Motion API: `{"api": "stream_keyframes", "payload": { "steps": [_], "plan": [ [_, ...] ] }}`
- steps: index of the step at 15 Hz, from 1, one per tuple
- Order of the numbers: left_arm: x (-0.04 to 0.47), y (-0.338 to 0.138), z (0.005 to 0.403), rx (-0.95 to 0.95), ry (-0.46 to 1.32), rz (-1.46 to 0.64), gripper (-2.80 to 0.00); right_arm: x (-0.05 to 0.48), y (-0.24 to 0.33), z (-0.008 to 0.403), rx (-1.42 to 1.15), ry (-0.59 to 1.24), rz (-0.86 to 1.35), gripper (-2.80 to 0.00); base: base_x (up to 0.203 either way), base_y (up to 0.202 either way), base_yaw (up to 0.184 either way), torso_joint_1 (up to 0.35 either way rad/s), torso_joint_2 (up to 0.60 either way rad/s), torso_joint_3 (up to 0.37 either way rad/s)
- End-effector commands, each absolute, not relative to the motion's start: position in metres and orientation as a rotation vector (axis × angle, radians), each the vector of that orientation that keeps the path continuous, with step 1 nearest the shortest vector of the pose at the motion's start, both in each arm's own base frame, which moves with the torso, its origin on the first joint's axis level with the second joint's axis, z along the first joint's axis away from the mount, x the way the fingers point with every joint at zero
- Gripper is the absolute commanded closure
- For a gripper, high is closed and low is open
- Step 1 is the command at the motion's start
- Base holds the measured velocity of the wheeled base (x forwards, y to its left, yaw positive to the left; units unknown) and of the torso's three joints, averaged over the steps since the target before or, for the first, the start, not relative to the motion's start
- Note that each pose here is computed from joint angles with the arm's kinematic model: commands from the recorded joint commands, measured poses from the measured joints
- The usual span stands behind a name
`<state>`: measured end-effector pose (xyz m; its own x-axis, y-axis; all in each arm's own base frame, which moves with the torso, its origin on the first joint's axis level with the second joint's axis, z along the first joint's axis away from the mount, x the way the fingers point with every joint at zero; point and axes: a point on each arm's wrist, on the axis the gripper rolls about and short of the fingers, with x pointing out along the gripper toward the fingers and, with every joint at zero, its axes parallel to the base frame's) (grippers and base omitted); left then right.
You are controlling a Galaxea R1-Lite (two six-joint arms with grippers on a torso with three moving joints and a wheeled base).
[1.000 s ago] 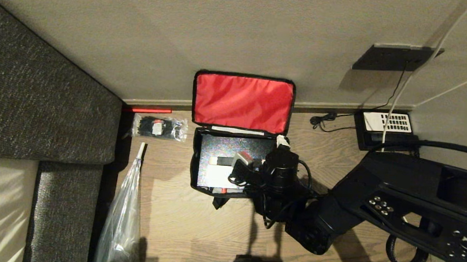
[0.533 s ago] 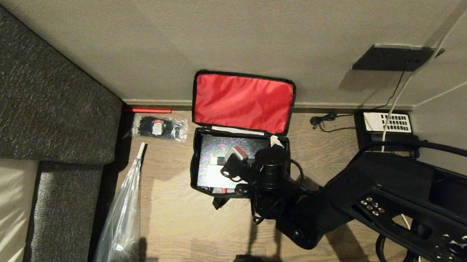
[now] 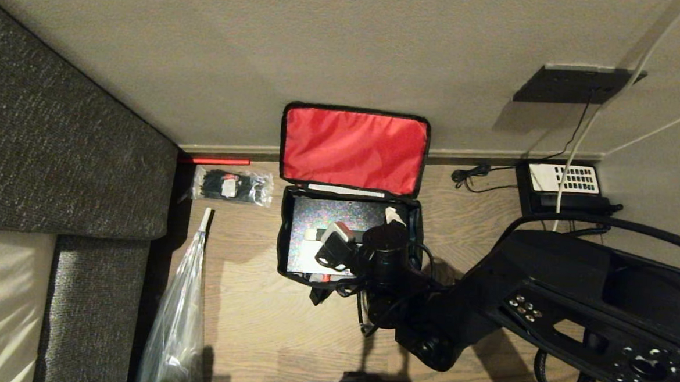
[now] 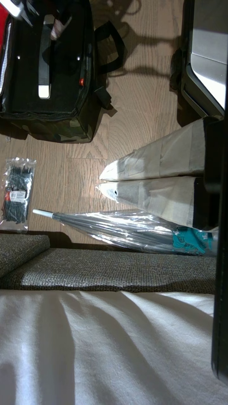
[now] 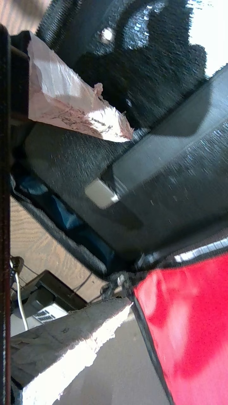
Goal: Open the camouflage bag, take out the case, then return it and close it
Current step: Grip the handle
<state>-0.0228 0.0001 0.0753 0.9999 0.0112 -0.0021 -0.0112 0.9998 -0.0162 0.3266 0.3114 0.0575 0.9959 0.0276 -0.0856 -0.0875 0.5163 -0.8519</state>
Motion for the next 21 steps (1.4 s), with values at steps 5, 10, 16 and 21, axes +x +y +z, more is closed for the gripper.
{"api": "stream_keyframes", "payload": {
  "steps": [5,10,16,21],
  "plan": [
    [-0.023,0.000,0.074,-0.017,0.003,0.012,0.00,0.333,0.316,0.041,-1.046,0.064,0.085,-2.80,0.000,0.000,0.000,0.000,0.00,0.000],
    [-0.023,0.000,0.074,-0.017,0.003,0.012,0.00,0.342,0.317,0.033,-1.036,0.054,0.075,-2.80,0.000,0.000,0.000,0.000,0.00,0.000],
    [-0.023,0.000,0.074,-0.017,0.003,0.012,0.00,0.357,0.317,0.040,-1.025,0.005,0.028,-2.80,0.000,0.000,0.000,0.000,0.00,0.000],
    [-0.023,0.000,0.074,-0.017,0.003,0.012,0.00,0.361,0.318,0.058,-1.000,-0.064,-0.020,-2.80,0.000,0.000,0.000,0.000,0.00,0.000]
  ]
}}
